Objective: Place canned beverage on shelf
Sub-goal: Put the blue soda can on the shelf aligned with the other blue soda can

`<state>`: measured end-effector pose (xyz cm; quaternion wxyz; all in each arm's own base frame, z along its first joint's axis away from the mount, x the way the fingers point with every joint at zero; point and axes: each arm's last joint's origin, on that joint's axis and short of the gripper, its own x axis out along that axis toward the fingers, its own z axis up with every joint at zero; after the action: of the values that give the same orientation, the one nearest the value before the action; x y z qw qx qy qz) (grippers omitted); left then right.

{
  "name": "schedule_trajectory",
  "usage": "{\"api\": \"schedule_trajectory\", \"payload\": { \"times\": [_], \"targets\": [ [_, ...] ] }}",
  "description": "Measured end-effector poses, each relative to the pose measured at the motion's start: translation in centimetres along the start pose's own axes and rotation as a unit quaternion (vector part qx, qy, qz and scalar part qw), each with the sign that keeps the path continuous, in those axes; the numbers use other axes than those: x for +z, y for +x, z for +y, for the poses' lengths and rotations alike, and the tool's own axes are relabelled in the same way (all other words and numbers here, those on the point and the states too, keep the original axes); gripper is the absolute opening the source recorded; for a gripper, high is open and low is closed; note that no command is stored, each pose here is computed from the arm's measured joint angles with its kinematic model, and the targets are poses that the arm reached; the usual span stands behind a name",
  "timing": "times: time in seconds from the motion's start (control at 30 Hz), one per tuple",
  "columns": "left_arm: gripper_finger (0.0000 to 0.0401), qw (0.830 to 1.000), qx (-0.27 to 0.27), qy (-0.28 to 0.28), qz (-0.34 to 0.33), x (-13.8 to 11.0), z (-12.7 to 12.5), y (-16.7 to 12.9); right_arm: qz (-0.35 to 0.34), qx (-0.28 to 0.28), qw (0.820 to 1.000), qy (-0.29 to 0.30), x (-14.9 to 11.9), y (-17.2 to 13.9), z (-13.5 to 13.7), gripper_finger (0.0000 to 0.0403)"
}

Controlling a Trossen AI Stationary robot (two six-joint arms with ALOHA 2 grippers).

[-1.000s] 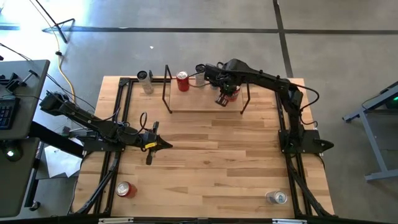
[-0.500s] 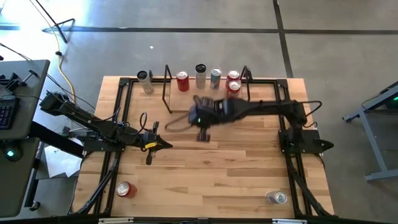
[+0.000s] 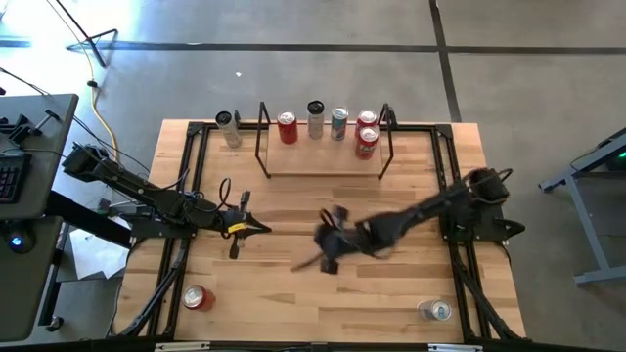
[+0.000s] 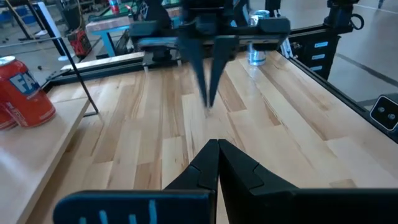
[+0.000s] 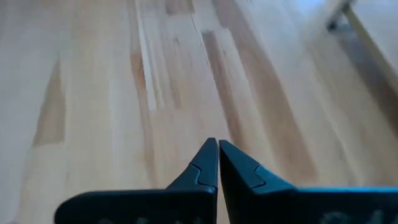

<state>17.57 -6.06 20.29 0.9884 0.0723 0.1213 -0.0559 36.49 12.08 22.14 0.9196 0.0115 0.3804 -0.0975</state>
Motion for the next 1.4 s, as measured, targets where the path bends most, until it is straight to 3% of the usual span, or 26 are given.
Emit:
{"api": "schedule_trajectory", "payload": {
  "times": [0.13, 0.33, 0.47, 0.6, 0.77, 0.93, 1.1, 1.2, 1.3, 1.4],
  "targets": [
    [0.0001, 1.000, 0.000, 0.000, -0.001, 0.0, 0.0, 0.0, 0.001, -0.023, 0.997, 0.074, -2.6, -4.2, 3.2, 0.0000],
    [0.0001, 1.000, 0.000, 0.009, -0.001, 0.0, 0.0, 0.0, 0.002, -0.022, 0.985, 0.172, -4.2, -10.2, 7.6, 0.0000],
    [0.0001, 1.000, -0.001, 0.008, 0.000, 0.0, 0.0, 0.0, 0.014, -0.027, 0.970, 0.240, -4.2, -13.8, 8.8, 0.0012],
    [0.0001, 1.000, -0.007, 0.001, 0.000, 0.0, 0.0, 0.0, 0.054, -0.021, 0.949, 0.310, -4.0, -16.5, 9.2, 0.0052],
    [0.0001, 1.000, -0.012, 0.001, 0.001, 0.0, -0.1, 0.0, 0.152, -0.040, 0.901, 0.405, -4.2, -18.6, 9.0, 0.0121],
    [0.0001, 1.000, -0.012, -0.004, 0.001, 0.0, -0.1, 0.0, 0.294, -0.093, 0.826, 0.472, -5.4, -19.3, 8.7, 0.0178],
    [0.0001, 1.000, -0.012, -0.013, 0.001, 0.0, -0.1, 0.0, 0.371, -0.108, 0.773, 0.504, -6.0, -19.9, 9.2, 0.0208],
    [0.0001, 1.000, -0.012, -0.018, 0.002, 0.0, -0.1, 0.0, 0.419, -0.145, 0.738, 0.509, -6.9, -20.4, 9.5, 0.0213],
    [0.0001, 1.000, -0.012, -0.024, 0.002, 0.0, -0.1, 0.0, 0.453, -0.174, 0.716, 0.502, -7.9, -20.8, 10.0, 0.0213],
    [0.0001, 1.000, -0.012, -0.025, 0.003, -0.1, -0.1, 0.0, 0.454, -0.189, 0.712, 0.501, -8.7, -21.2, 10.6, 0.0213]
  ]
}}
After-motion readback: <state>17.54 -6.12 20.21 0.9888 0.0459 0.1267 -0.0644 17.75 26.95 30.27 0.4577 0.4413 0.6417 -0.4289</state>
